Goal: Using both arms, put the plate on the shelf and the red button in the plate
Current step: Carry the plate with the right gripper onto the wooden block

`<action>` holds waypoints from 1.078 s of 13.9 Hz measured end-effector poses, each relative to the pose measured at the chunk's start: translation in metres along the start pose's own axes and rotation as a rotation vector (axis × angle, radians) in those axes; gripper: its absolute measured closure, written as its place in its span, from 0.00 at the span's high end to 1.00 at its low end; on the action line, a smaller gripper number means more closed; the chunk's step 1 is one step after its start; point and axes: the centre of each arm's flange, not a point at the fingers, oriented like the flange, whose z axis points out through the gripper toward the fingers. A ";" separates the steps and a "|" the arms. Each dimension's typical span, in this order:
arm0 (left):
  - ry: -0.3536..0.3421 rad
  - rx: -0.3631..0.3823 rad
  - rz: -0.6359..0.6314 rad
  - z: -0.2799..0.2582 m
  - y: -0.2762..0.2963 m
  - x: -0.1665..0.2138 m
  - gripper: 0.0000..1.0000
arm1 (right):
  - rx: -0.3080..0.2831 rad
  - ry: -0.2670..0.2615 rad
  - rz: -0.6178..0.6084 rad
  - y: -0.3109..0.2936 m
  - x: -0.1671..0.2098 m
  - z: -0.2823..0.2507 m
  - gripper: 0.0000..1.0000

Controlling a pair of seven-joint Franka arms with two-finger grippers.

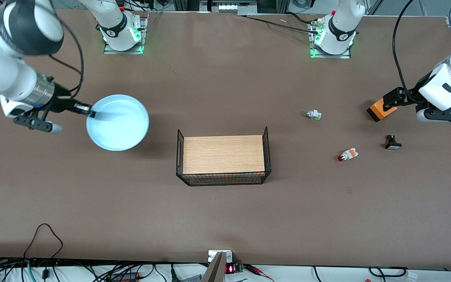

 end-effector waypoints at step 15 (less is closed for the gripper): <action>0.000 0.000 -0.001 -0.001 0.000 0.000 1.00 | 0.089 0.017 0.333 -0.222 -0.091 0.116 0.03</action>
